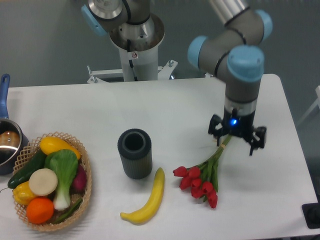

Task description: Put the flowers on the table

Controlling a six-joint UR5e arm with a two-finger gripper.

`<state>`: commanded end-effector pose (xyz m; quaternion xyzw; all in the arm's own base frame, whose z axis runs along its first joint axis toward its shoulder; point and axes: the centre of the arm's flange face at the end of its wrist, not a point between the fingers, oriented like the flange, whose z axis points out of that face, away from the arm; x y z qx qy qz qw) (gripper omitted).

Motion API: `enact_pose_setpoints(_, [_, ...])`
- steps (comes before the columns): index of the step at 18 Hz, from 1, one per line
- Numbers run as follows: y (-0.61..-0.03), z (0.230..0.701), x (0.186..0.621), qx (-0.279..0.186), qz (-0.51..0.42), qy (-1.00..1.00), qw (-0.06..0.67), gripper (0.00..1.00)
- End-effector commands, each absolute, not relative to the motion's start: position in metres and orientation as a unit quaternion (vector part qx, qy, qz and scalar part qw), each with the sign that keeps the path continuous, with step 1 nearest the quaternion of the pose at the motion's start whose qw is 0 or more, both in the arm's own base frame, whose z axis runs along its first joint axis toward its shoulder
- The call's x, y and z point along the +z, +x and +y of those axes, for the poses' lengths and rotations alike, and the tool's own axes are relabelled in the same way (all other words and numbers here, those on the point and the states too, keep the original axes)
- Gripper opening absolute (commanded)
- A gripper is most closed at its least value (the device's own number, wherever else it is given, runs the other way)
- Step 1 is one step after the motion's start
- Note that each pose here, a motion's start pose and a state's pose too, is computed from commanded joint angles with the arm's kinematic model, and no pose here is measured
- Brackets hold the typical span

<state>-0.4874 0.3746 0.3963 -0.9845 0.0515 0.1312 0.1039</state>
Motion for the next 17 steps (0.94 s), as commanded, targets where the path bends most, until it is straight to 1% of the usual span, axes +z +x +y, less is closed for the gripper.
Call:
enact_pose_setpoints(3, [-0.486, 0.332, 0.426, 0.114, 0.098, -0.986, 0.077, 1.0])
enact_pose_setpoints(5, [-0.485, 0.297, 0.448, 0.101, 0.133, -0.985, 0.038, 1.0])
enact_pose_setpoints(6, [-0.486, 0.283, 0.456, 0.098, 0.149, -0.983, 0.032, 1.0])
enact_pose_setpoints(8, [-0.489, 0.254, 0.471, 0.104, 0.156, -0.982, 0.032, 1.0])
enact_pose_setpoints(12, [-0.494, 0.21, 0.486, 0.115, 0.172, -0.977, 0.045, 1.0])
enact_pose_setpoints(15, [-0.497, 0.199, 0.489, 0.12, 0.176, -0.975, 0.057, 1.0])
enact_pose_setpoints(17, [-0.497, 0.199, 0.488, 0.12, 0.176, -0.975, 0.059, 1.0])
